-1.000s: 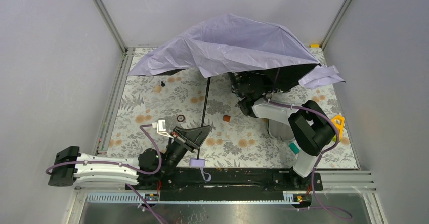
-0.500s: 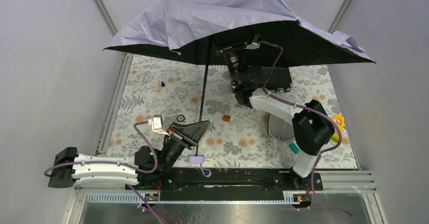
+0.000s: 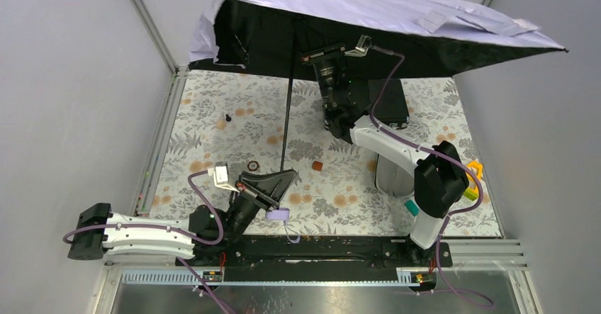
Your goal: Open the umbrella
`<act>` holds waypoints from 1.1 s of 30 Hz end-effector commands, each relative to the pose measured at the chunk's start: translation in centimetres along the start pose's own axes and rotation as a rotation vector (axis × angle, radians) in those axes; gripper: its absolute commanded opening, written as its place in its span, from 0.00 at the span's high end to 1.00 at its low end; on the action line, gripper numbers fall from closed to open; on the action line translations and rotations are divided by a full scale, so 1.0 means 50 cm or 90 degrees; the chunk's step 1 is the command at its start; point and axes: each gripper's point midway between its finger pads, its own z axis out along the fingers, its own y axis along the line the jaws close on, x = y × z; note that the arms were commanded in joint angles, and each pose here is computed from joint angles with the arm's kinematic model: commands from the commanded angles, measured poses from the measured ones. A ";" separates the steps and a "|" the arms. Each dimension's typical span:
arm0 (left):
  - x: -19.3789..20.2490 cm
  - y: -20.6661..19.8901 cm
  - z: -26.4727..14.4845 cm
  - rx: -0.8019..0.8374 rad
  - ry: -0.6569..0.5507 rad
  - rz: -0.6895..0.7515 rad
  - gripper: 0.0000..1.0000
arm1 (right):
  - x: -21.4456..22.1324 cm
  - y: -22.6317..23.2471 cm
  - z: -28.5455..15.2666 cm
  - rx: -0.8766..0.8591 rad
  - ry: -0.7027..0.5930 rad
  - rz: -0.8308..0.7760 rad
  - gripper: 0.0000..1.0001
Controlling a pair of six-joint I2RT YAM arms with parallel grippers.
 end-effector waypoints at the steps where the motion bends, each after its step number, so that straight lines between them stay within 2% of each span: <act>1: 0.111 -0.027 -0.052 0.078 0.146 0.046 1.00 | -0.263 0.078 0.064 -0.021 -0.262 -0.078 1.00; 25: 0.184 -0.031 -0.096 0.084 0.191 0.068 1.00 | -0.349 0.034 0.108 0.047 -0.333 -0.201 1.00; 29: 0.167 -0.024 -0.091 0.066 0.175 0.076 1.00 | -0.326 0.027 0.102 0.049 -0.284 -0.220 1.00; 33: 0.136 0.001 -0.079 0.003 0.149 0.094 1.00 | -0.266 0.004 0.083 0.066 -0.167 -0.244 1.00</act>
